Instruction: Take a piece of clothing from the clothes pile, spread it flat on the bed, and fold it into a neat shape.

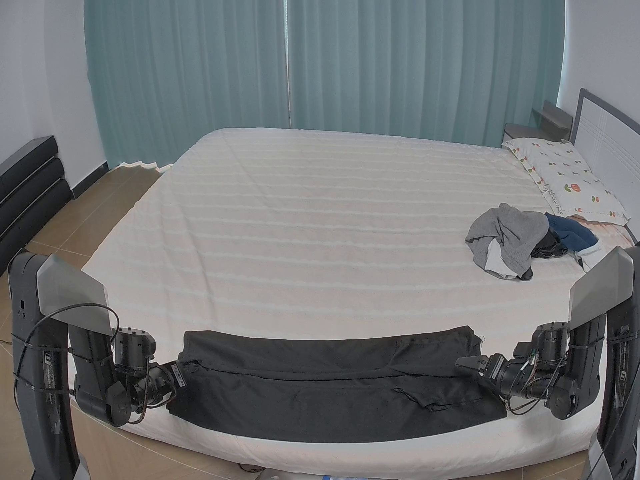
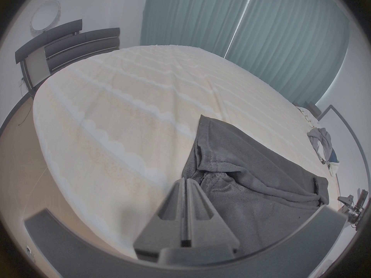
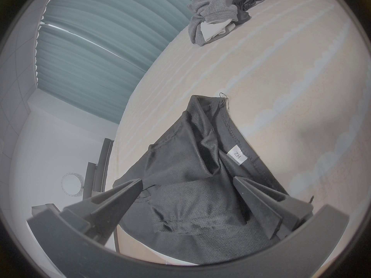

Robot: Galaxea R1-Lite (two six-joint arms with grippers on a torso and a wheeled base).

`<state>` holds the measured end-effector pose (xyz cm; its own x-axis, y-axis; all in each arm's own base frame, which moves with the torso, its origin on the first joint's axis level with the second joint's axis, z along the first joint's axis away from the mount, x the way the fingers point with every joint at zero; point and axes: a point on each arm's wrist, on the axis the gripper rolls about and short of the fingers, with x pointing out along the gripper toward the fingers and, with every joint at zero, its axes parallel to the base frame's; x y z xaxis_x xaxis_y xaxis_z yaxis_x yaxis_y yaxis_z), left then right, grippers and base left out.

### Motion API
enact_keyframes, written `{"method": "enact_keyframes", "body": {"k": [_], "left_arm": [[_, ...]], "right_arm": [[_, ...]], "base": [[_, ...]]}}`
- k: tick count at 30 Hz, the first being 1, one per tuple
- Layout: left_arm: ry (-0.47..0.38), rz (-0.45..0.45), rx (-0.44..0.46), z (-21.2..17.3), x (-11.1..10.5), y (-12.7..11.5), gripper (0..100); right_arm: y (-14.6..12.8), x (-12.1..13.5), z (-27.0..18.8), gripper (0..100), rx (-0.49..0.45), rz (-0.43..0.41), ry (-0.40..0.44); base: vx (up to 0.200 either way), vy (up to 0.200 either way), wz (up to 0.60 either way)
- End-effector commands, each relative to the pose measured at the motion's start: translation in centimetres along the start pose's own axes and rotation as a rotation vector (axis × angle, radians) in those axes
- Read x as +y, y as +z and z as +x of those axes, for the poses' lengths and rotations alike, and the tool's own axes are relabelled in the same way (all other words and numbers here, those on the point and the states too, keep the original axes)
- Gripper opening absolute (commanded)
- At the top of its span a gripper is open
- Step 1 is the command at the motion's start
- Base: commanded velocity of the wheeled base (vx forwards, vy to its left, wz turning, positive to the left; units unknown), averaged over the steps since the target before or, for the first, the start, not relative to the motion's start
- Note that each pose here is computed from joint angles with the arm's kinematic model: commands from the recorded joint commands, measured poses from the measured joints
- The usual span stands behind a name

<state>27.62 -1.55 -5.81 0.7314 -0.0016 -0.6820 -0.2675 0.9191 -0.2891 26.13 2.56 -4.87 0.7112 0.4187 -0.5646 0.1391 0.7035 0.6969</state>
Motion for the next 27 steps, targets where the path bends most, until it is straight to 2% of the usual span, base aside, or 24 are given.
{"method": "enact_keyframes", "body": {"k": [1,17,25,26,27], "left_arm": [[0.025,-0.011,0.011,0.06,0.66,-0.21,0],[0.046,-0.018,0.013,0.17,1.02,-0.33,0],[0.041,-0.021,0.031,0.17,1.12,-0.63,0],[0.039,-0.020,0.032,0.22,1.08,-0.65,100],[0.039,-0.020,0.032,0.22,1.08,-0.65,100]], "right_arm": [[0.08,0.08,0.00,100,-0.009,-0.005,0.009],[0.16,0.13,0.04,100,-0.013,-0.004,0.012],[0.02,0.95,-0.66,100,-0.012,-0.008,0.026],[-0.04,1.02,-0.68,100,-0.010,-0.010,0.028],[-0.04,1.02,-0.68,100,-0.010,-0.010,0.028]], "base": [[0.000,0.000,0.00],[0.000,0.000,0.00],[0.000,0.000,0.00],[0.000,0.000,0.00],[0.000,0.000,0.00]]}}
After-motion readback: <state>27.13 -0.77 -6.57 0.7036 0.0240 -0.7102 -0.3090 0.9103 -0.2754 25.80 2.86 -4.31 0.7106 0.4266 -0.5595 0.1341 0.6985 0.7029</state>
